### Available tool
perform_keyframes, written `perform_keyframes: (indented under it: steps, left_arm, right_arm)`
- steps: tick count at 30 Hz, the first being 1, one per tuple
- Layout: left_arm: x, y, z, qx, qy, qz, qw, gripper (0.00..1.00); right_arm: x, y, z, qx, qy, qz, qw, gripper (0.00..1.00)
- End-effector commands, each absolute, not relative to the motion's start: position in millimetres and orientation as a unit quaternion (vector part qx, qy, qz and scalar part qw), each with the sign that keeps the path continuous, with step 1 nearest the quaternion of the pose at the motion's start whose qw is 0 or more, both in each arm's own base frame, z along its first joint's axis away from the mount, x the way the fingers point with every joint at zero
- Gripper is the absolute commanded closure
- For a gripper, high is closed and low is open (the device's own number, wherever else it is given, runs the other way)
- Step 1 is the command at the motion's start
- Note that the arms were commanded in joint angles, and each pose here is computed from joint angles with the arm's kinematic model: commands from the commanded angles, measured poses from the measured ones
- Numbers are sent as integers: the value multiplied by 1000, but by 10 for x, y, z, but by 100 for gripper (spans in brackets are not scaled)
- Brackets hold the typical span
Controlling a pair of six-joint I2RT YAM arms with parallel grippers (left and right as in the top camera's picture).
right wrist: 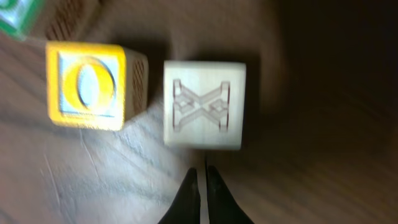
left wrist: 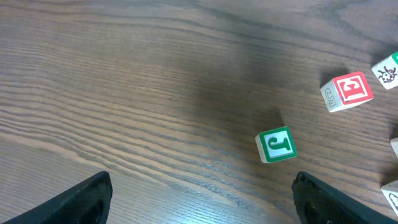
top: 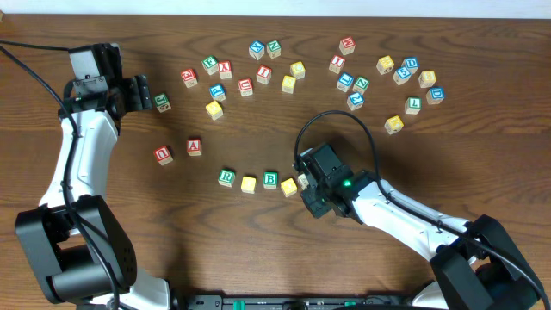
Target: Spell out ROBOT
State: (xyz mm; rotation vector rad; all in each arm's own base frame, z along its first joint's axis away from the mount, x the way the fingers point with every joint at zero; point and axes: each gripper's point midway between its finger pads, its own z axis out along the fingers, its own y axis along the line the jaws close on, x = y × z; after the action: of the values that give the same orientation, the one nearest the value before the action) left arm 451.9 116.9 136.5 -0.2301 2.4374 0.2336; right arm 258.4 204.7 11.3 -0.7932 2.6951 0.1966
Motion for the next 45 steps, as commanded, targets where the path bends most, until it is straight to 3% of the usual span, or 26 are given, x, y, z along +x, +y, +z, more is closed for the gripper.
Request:
perform_keyframes:
  steps: [1,8,45]
  left_arm:
    - [4499,1184,1341,-87,935,92,331,9]
    - [4499,1184,1341,-87,935,92,331,9]
    - [4499,1183,1341,-87,935,92,331,9]
  right_arm:
    - [2711,2108,235,-280,938,74,189,99]
    - [2883,2234,583,-283,926,89,235,99]
    - [2751,2154,179,-287,939,64,176,99]
